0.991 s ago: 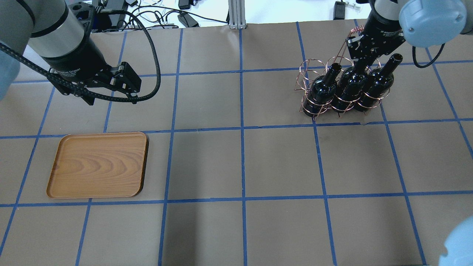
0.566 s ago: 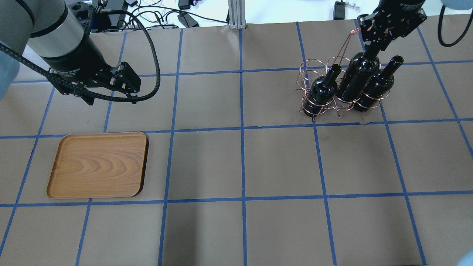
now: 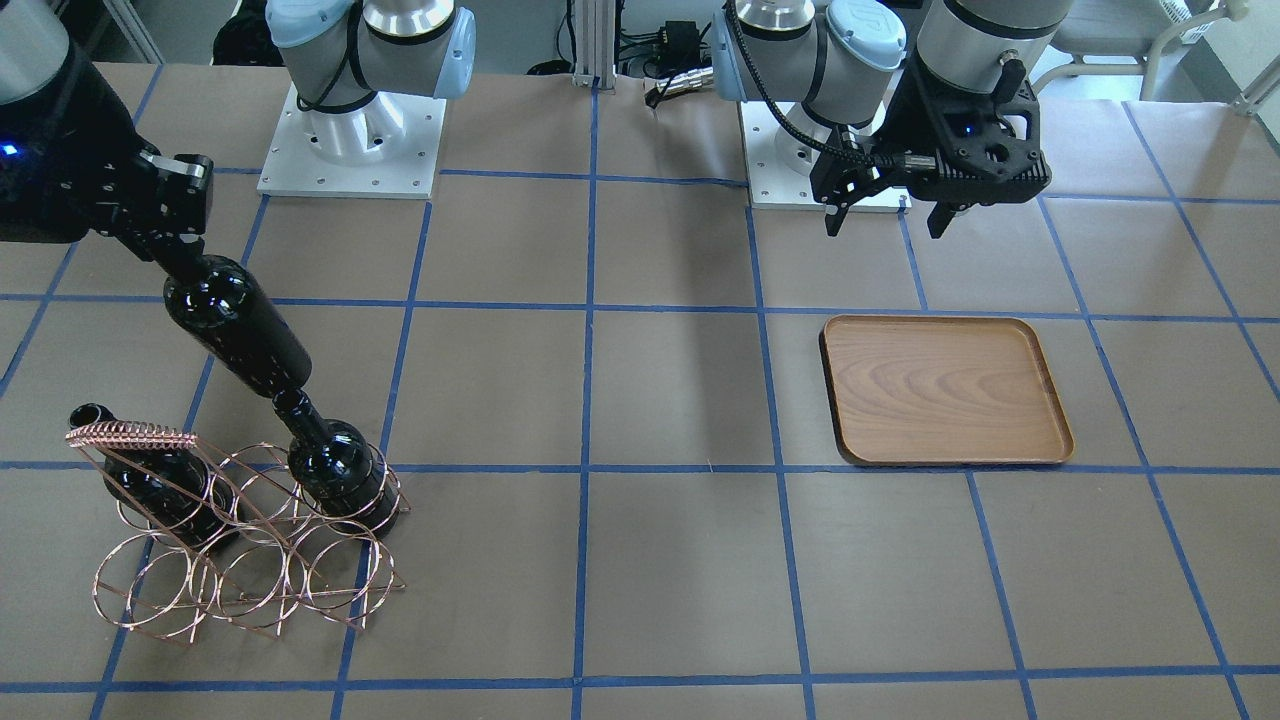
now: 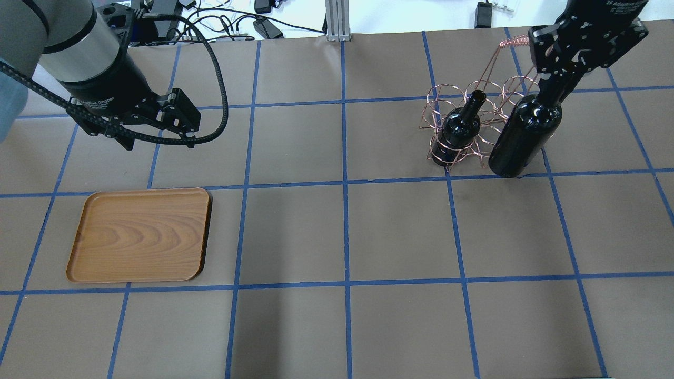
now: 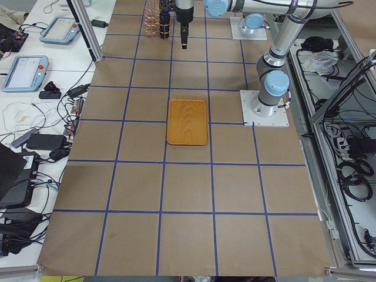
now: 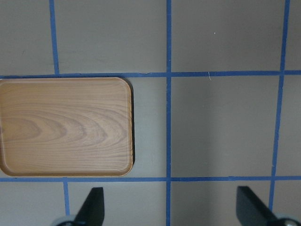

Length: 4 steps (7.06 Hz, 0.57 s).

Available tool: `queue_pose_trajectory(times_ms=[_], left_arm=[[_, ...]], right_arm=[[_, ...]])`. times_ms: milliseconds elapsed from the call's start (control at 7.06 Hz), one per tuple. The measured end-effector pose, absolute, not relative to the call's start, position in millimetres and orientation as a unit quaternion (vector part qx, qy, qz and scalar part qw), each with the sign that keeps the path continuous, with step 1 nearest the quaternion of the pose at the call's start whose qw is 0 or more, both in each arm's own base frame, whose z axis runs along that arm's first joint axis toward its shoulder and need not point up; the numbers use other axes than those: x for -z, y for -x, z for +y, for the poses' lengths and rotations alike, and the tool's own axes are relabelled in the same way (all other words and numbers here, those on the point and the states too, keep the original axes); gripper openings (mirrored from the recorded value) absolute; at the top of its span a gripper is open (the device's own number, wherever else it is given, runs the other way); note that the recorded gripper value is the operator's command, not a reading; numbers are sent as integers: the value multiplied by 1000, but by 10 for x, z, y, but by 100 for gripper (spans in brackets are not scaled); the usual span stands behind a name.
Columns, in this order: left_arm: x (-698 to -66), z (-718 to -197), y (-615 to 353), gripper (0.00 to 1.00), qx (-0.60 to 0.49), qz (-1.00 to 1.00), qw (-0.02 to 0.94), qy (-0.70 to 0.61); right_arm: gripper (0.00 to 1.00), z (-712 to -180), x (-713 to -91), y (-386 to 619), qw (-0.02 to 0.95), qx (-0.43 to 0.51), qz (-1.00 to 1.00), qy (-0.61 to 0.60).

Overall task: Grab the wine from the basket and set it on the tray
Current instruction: 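Carry the dark wine bottle with the right gripper toward the left gripper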

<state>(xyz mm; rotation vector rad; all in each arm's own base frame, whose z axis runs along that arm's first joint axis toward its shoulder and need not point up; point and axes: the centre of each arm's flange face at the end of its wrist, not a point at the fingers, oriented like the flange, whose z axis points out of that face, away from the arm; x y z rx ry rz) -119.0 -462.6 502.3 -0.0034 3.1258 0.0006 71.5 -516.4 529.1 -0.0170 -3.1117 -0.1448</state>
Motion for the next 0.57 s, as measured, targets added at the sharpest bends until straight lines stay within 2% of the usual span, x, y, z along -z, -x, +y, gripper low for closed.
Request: queue_pose_trajectory(times_ms=[283, 566], left_arm=[[-5032, -4630, 1175, 100, 1, 1000, 8, 2], [-5051, -4676, 993, 100, 5, 1000, 8, -17]], right_arm=[[27, -4629, -5002, -1366, 0, 59, -997, 45], [28, -4426, -4678, -2222, 6, 51, -996, 67]])
